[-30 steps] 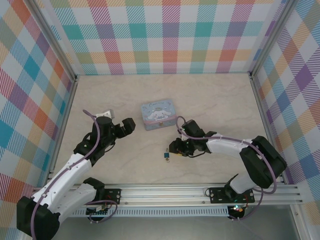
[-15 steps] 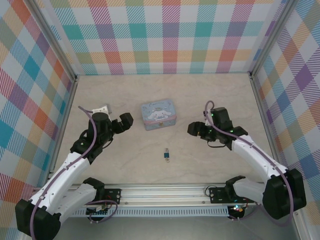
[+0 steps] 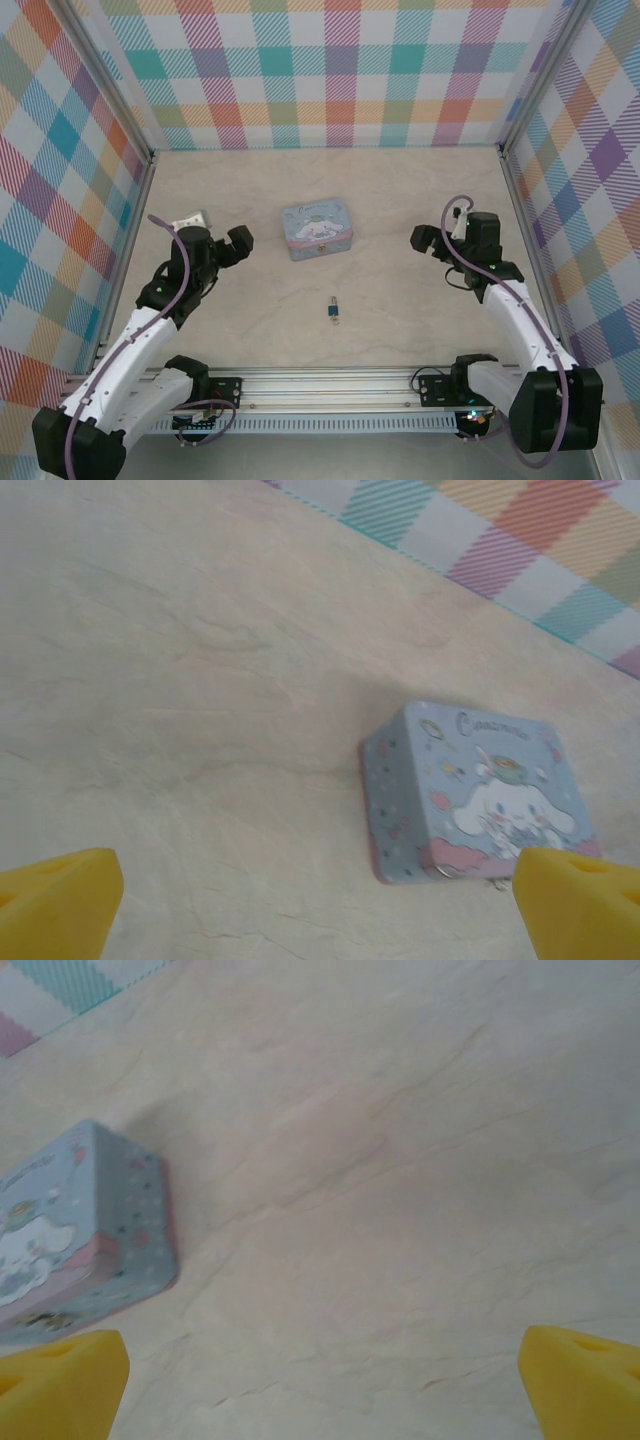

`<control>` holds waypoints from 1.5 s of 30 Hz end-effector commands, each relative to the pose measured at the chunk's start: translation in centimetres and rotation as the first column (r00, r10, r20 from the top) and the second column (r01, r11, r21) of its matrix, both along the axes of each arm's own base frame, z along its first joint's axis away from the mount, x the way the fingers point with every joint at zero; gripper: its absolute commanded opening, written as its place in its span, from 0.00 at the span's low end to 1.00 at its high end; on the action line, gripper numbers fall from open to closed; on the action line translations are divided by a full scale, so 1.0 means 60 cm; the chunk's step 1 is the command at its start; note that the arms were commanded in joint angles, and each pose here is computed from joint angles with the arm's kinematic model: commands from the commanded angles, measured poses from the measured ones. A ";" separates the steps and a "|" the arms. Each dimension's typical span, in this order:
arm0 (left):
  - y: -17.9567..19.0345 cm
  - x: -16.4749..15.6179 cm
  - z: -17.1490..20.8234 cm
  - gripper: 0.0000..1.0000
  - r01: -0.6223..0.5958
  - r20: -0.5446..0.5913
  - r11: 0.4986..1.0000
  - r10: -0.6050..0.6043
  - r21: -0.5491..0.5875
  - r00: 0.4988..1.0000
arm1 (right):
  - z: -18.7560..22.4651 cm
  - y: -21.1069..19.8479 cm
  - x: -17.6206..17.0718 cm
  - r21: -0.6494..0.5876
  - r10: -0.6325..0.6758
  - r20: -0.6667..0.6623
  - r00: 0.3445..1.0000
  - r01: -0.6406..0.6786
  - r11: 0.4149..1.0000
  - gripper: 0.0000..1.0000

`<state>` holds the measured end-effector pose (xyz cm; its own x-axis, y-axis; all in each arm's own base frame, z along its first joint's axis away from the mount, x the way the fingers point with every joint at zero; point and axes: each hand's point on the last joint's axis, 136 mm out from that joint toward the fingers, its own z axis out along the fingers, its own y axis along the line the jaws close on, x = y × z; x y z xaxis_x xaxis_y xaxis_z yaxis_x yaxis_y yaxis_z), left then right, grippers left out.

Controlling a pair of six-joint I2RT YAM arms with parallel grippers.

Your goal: Unlock a padlock with a key

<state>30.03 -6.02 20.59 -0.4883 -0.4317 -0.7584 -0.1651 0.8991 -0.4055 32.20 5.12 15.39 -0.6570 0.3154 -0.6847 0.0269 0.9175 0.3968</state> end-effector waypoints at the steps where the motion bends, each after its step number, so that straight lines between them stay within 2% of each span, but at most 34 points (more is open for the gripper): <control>1: 0.053 0.005 -0.027 1.00 -0.106 -0.020 0.990 0.109 0.092 0.994 | 0.005 -0.048 0.027 -0.156 -0.032 0.150 0.988 0.056 0.986 1.00; 4: 0.088 0.017 -0.031 1.00 -0.176 0.030 0.973 0.174 0.151 0.984 | -0.013 -0.078 0.042 -0.174 -0.070 0.208 0.976 0.107 0.979 1.00; 7: 0.127 0.019 -0.035 1.00 -0.263 0.096 0.933 0.246 0.246 0.964 | -0.035 -0.090 0.058 -0.203 -0.059 0.224 0.973 0.106 0.973 1.00; 11: 0.145 0.027 -0.033 1.00 -0.282 0.198 0.882 0.221 0.379 0.955 | -0.056 -0.093 0.076 -0.226 -0.039 0.288 0.957 0.107 0.968 1.00; 14: 0.154 0.030 -0.048 1.00 -0.293 0.194 0.867 0.232 0.404 0.953 | -0.059 -0.092 0.090 -0.227 -0.023 0.354 0.935 0.110 0.968 1.00; 18: 0.150 0.036 -0.085 1.00 -0.260 0.153 0.867 0.214 0.424 0.965 | -0.070 -0.086 0.102 -0.213 0.000 0.399 0.917 0.093 0.973 1.00; 20: 0.146 0.041 -0.099 1.00 -0.236 0.145 0.867 0.191 0.438 0.971 | -0.080 -0.071 0.099 -0.218 0.053 0.406 0.912 0.041 0.975 1.00; 23: 0.145 0.045 -0.115 1.00 -0.230 0.144 0.864 0.184 0.448 0.972 | -0.088 -0.079 0.099 -0.209 0.021 0.441 0.897 0.080 0.975 1.00; 29: 0.134 0.060 -0.136 1.00 -0.195 0.173 0.881 0.131 0.431 0.976 | -0.100 -0.064 0.119 -0.233 0.067 0.357 0.932 0.019 0.972 1.00; 35: 0.112 0.092 -0.137 1.00 -0.146 0.267 0.909 0.040 0.391 0.963 | -0.100 -0.063 0.119 -0.237 0.068 0.357 0.932 0.020 0.971 1.00; 37: 0.096 0.105 -0.143 1.00 -0.087 0.267 0.908 -0.028 0.411 0.963 | -0.100 -0.063 0.119 -0.237 0.069 0.358 0.931 0.020 0.971 1.00; 43: 0.080 0.122 -0.184 1.00 -0.041 0.288 0.911 -0.087 0.410 0.954 | -0.100 -0.062 0.118 -0.237 0.070 0.358 0.931 0.018 0.971 1.00; 45: 0.075 0.120 -0.190 1.00 -0.001 0.244 0.912 -0.109 0.411 0.964 | -0.100 -0.063 0.118 -0.237 0.069 0.358 0.931 0.019 0.971 1.00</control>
